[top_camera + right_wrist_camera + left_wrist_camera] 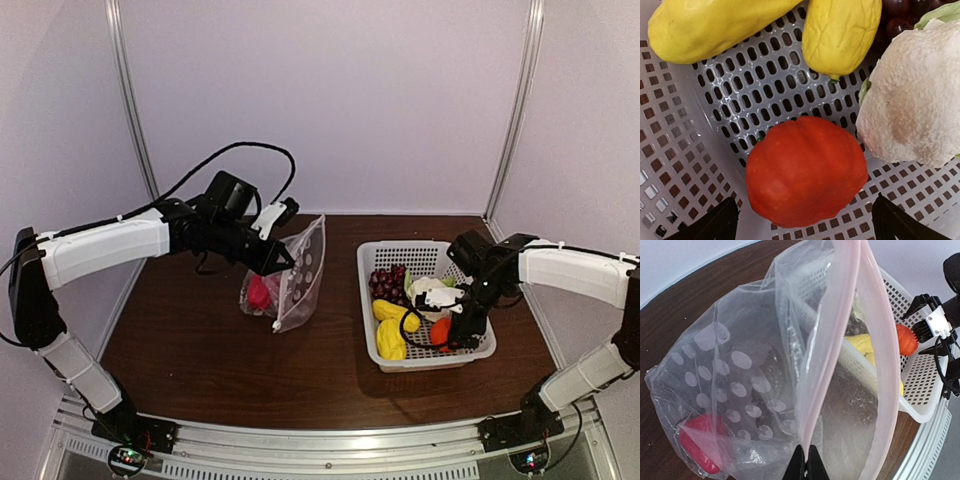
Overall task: Place the food in the zip-top bag and seal the zipper
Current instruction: Adjust the fake vegetable in the bin, then pick up the fake vegetable from the bin, then place the fake vegetable in the zipper food storage bag.
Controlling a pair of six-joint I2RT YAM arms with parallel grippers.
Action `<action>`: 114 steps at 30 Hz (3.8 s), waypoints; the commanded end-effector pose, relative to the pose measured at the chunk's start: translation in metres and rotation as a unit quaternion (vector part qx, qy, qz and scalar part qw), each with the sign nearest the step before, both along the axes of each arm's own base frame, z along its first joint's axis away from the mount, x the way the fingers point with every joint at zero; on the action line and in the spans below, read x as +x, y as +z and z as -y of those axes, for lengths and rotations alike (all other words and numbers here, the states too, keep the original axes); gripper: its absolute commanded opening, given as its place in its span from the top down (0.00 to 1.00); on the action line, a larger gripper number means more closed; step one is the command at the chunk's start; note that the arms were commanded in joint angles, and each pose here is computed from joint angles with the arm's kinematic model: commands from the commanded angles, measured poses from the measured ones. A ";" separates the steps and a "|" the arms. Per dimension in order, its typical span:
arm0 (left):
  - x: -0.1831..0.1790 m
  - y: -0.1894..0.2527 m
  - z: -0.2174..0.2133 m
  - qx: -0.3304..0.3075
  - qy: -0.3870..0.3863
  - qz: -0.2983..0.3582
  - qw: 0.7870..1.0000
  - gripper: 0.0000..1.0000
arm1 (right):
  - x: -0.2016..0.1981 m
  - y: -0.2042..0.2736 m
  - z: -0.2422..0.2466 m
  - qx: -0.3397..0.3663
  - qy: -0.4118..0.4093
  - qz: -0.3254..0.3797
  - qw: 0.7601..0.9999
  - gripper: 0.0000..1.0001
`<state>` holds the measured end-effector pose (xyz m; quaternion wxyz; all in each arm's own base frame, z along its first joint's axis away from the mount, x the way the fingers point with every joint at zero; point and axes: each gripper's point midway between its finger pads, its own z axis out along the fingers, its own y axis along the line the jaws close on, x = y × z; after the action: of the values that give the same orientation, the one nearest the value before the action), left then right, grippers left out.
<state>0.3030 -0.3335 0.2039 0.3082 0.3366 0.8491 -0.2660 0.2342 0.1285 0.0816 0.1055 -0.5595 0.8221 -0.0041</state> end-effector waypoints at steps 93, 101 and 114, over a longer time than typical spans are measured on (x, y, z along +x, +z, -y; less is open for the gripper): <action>-0.002 0.088 0.058 -0.182 0.050 -0.087 0.978 1.00 | -0.001 0.288 -0.242 0.544 0.131 -0.019 0.828 0.33; -0.005 0.095 0.062 -0.199 0.051 -0.094 0.974 1.00 | 0.012 0.277 -0.265 0.576 0.078 -0.094 0.808 0.33; -0.017 0.105 0.054 -0.229 0.053 -0.089 0.968 1.00 | 0.031 0.253 -0.267 0.561 0.020 -0.089 0.823 0.31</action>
<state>0.2883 -0.3878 0.2873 0.2853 0.1860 0.8281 -0.4453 0.2584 0.3931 0.3431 0.3284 -0.4336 0.6637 0.5135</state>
